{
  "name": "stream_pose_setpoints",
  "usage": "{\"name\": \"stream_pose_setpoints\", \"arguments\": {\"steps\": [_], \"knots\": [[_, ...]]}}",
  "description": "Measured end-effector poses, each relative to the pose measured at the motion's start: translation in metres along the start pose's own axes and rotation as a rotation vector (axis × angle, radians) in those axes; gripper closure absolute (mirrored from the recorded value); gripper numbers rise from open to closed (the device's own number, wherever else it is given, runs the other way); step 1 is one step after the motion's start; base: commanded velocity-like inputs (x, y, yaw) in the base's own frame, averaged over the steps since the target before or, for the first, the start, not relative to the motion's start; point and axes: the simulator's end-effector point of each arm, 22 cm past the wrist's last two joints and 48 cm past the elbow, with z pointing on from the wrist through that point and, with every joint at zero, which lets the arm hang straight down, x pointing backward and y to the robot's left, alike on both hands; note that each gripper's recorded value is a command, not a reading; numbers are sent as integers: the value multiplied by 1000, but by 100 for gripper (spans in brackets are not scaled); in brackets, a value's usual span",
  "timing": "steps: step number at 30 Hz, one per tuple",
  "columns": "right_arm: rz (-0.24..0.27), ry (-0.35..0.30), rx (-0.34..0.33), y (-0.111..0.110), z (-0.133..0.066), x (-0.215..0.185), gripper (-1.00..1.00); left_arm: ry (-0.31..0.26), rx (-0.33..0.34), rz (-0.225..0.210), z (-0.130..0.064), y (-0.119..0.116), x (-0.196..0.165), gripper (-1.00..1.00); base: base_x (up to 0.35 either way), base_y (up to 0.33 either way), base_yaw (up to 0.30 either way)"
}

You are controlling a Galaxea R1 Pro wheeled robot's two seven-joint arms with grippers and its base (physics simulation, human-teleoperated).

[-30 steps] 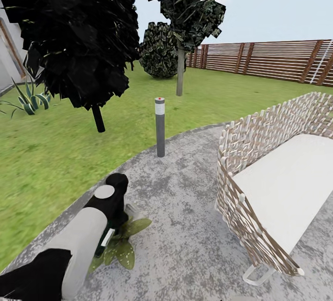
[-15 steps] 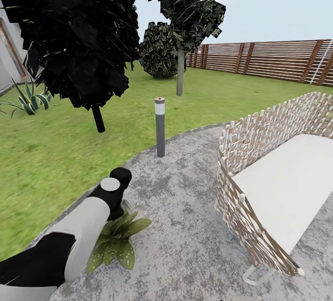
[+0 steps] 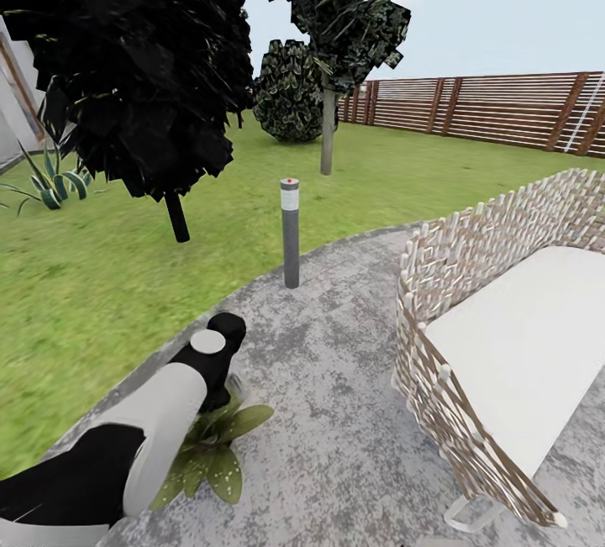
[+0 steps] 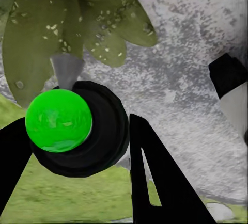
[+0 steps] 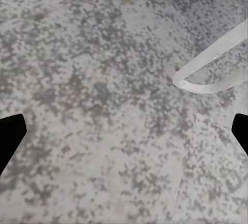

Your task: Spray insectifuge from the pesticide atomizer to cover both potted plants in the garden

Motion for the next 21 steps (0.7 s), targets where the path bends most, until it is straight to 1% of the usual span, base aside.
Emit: {"name": "stream_pose_setpoints", "arguments": {"steps": [2, 9, 12, 15, 19, 21], "knots": [[0, 0, 0, 0, 0, 0, -100, 14, 7, 7, 3, -3, 2, 100, 0, 0, -98], [0, 0, 0, 0, 0, 0, -100, 19, -5, 9, 1, 1, 2, 100, 0, 0, -214], [0, 0, 0, 1, 0, 0, -100, 21, -4, 9, 2, 1, 3, 100, 0, 0, -35], [0, -1, -2, 2, 0, -1, -100, 34, -17, 17, 3, 2, 5, 100, 0, 0, -4], [1, -1, -3, 2, 0, -1, -100, 90, 7, 43, 17, -8, 14, 100, 0, 0, 0], [2, -1, -2, 2, 0, -1, -100, 95, 12, 46, 18, -10, 15, 100, 29, 0, 0]]}}
